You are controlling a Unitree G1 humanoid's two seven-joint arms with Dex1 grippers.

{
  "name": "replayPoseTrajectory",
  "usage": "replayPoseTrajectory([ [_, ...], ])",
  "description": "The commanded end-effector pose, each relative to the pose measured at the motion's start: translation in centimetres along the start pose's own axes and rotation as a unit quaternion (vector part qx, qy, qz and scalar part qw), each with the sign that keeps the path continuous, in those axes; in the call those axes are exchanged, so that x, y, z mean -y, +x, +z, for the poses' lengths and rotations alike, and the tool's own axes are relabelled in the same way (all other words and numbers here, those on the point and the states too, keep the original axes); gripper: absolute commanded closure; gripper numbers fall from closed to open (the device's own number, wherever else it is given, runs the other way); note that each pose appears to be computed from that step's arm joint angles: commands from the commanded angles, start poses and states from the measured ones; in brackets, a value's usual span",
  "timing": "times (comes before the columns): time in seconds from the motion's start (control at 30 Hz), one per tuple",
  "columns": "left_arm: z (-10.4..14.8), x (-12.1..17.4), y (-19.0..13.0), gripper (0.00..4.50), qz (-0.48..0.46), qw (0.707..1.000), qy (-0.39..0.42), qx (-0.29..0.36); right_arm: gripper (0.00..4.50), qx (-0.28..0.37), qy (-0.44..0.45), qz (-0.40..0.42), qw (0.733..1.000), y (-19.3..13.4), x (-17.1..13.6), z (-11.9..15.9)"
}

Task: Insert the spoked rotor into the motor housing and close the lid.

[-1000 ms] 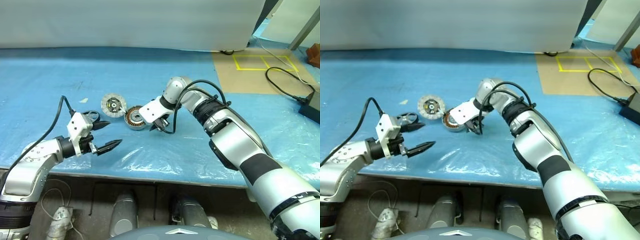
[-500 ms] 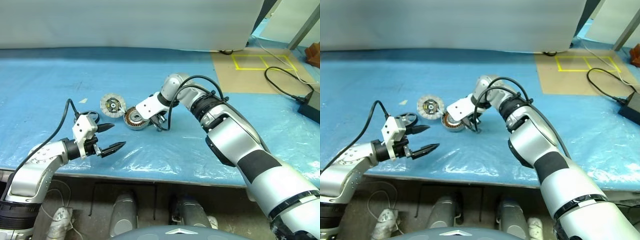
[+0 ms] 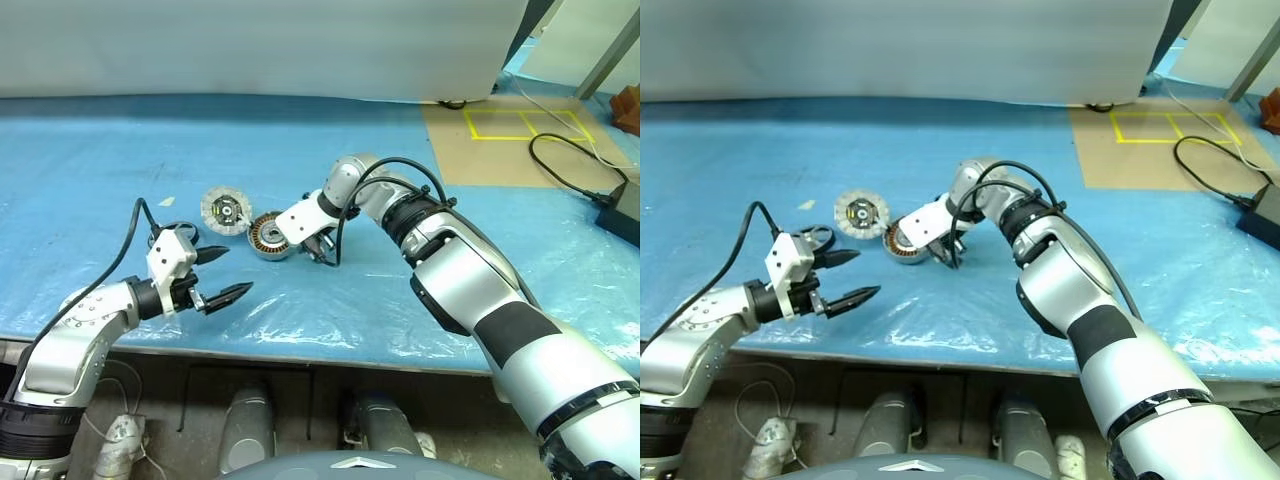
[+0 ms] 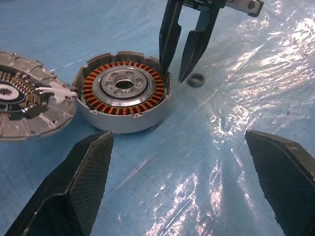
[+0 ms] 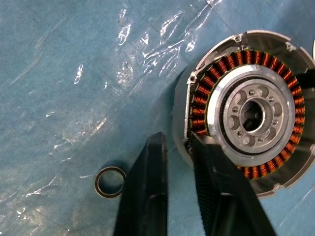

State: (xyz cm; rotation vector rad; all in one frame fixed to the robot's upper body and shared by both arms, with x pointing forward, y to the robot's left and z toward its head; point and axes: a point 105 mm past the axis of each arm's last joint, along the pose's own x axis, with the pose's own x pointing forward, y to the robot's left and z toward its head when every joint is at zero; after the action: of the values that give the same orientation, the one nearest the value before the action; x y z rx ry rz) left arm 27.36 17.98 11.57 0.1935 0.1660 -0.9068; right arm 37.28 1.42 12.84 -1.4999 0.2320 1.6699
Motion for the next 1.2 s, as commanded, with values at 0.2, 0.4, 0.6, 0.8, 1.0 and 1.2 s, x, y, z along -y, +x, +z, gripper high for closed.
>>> replayPoseTrajectory([
  [0.2, 1.2, 0.4, 0.5, 0.00, -0.004, 1.000, 0.024, 0.018, 4.47, 0.010, 0.007, -0.008, 1.000, 0.3, 0.5, 0.8],
  [0.4, 1.2, 0.4, 0.6, 0.00, -0.003, 1.000, 0.023, 0.020, 4.47, 0.032, 0.066, 0.003, 0.997, 0.1, 0.7, 1.2],
  [0.6, 1.3, 0.3, 0.8, 0.00, -0.003, 1.000, 0.021, 0.023, 4.47, 0.084, 0.191, 0.049, 0.977, -0.1, 0.8, 2.9],
  [0.8, 1.3, 0.3, 1.1, 0.00, -0.004, 0.999, 0.020, 0.028, 4.47, 0.085, 0.263, 0.059, 0.959, 0.5, 0.5, 3.3],
  [1.0, 1.3, 0.4, 1.3, 0.00, -0.006, 0.999, 0.019, 0.029, 4.47, 0.097, 0.296, 0.078, 0.947, 1.3, 0.2, 4.9],
  [1.2, 1.2, 0.5, 1.4, 0.00, -0.006, 0.999, 0.017, 0.030, 4.47, 0.111, 0.377, 0.073, 0.917, 2.1, 0.6, 6.6],
])
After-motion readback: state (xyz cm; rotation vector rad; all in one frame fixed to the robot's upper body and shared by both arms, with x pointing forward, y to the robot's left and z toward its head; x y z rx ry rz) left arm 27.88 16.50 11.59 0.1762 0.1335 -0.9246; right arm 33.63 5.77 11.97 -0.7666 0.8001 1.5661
